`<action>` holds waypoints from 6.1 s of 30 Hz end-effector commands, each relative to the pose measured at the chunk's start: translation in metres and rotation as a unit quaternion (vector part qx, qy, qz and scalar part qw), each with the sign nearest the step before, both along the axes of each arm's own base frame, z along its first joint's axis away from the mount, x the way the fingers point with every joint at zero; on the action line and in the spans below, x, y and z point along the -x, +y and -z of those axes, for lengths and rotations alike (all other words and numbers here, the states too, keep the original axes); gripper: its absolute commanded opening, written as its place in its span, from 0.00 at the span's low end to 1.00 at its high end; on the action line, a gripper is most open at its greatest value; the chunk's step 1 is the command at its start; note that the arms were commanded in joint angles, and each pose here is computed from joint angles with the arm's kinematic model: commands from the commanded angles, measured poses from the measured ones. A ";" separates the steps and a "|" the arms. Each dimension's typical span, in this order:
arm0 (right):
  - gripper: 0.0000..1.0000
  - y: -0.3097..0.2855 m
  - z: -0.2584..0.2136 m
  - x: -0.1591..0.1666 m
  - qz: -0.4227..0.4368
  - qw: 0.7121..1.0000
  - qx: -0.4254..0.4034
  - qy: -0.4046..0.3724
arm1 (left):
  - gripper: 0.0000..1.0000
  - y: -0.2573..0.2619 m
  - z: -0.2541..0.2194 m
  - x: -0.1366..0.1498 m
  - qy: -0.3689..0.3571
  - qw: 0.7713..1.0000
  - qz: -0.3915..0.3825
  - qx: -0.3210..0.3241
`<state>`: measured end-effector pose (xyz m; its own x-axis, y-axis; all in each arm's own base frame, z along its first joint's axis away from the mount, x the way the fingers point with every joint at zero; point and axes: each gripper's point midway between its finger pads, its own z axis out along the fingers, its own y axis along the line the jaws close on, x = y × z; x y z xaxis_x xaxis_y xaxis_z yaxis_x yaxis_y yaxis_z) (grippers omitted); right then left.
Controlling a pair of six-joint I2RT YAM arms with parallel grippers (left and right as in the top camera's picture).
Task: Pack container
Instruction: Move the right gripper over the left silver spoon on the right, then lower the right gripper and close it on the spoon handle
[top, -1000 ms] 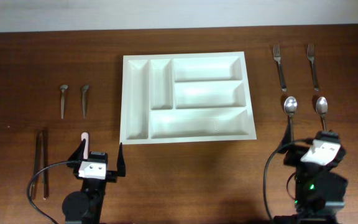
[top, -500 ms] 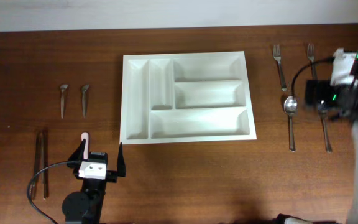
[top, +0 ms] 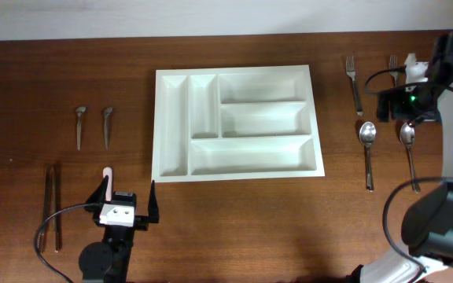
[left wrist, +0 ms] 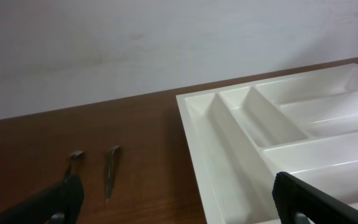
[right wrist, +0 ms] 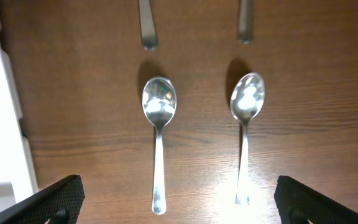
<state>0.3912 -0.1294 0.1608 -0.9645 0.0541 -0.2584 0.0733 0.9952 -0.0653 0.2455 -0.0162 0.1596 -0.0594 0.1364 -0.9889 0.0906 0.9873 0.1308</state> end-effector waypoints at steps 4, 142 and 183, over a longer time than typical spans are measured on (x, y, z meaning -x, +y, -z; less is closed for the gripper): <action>0.99 0.003 0.049 0.003 -0.036 0.996 -0.026 0.078 | 0.99 0.001 0.002 0.000 0.001 1.000 -0.001 -0.006; 0.99 0.047 0.195 0.047 -0.050 0.984 -0.127 0.117 | 0.99 0.001 0.002 0.000 0.001 1.000 -0.001 -0.006; 0.17 0.045 0.196 0.045 -0.050 0.985 -0.121 0.113 | 0.99 0.001 0.002 0.000 0.001 1.000 -0.001 -0.006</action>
<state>0.3674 -0.1017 -0.0026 -0.9920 -0.0140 -0.1256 -0.0252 0.9958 0.0883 0.2455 -0.0162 0.1596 -0.0594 0.1364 -0.9889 0.0906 0.9873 0.1308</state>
